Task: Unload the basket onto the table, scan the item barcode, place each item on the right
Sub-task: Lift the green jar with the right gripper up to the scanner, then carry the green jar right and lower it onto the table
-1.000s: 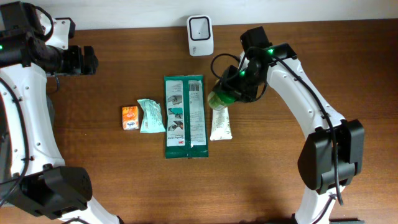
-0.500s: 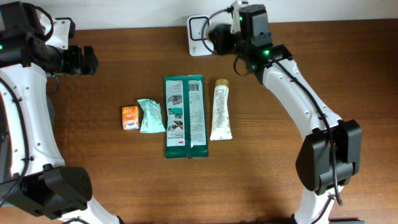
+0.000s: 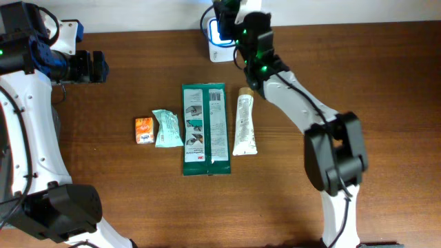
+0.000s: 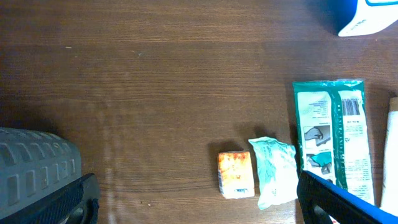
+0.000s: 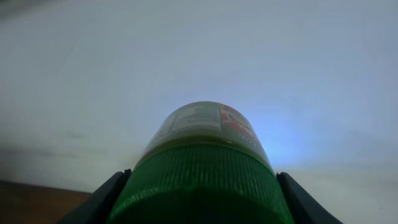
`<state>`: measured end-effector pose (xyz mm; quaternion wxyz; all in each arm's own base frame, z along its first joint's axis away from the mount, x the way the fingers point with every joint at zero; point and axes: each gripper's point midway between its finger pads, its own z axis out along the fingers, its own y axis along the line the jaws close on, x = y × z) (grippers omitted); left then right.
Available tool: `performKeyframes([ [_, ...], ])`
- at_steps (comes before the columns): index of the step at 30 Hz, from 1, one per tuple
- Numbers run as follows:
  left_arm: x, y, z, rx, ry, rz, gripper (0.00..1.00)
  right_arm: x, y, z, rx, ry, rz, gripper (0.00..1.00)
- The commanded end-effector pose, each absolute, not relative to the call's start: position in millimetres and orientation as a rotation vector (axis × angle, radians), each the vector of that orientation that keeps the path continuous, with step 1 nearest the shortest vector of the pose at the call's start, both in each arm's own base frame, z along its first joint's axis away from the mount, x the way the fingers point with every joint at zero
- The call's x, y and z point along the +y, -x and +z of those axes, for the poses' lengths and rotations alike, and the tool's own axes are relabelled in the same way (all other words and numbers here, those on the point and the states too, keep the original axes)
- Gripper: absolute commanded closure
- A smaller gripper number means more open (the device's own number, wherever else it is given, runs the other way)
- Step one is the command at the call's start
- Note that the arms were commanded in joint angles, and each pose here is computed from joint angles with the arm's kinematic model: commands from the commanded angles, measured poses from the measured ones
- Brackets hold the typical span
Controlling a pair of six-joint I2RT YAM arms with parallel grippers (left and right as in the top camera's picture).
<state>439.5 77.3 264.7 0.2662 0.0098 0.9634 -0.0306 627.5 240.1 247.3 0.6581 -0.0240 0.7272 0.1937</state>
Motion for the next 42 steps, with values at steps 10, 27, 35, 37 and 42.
performKeyframes([
  [10, 75, -439, 273, 2.578, -0.050, -0.089, 0.01, 247, -643, 200, 1.632, 0.102, 0.378, 0.60],
  [27, 75, -439, 273, 2.578, -0.051, -0.089, 0.01, 247, -620, 221, 1.763, 0.219, 0.345, 0.60],
  [35, 75, -439, 273, 2.578, -0.050, -0.089, 0.01, 230, -560, 293, 1.889, 0.264, 0.361, 0.67],
  [37, 75, -439, 273, 2.578, -0.050, -0.089, 0.01, 221, -539, 300, 1.951, 0.271, 0.349, 0.67],
  [42, 75, -439, 273, 2.578, -0.050, -0.089, 0.01, 189, -487, 275, 2.220, 0.262, 0.296, 0.66],
])
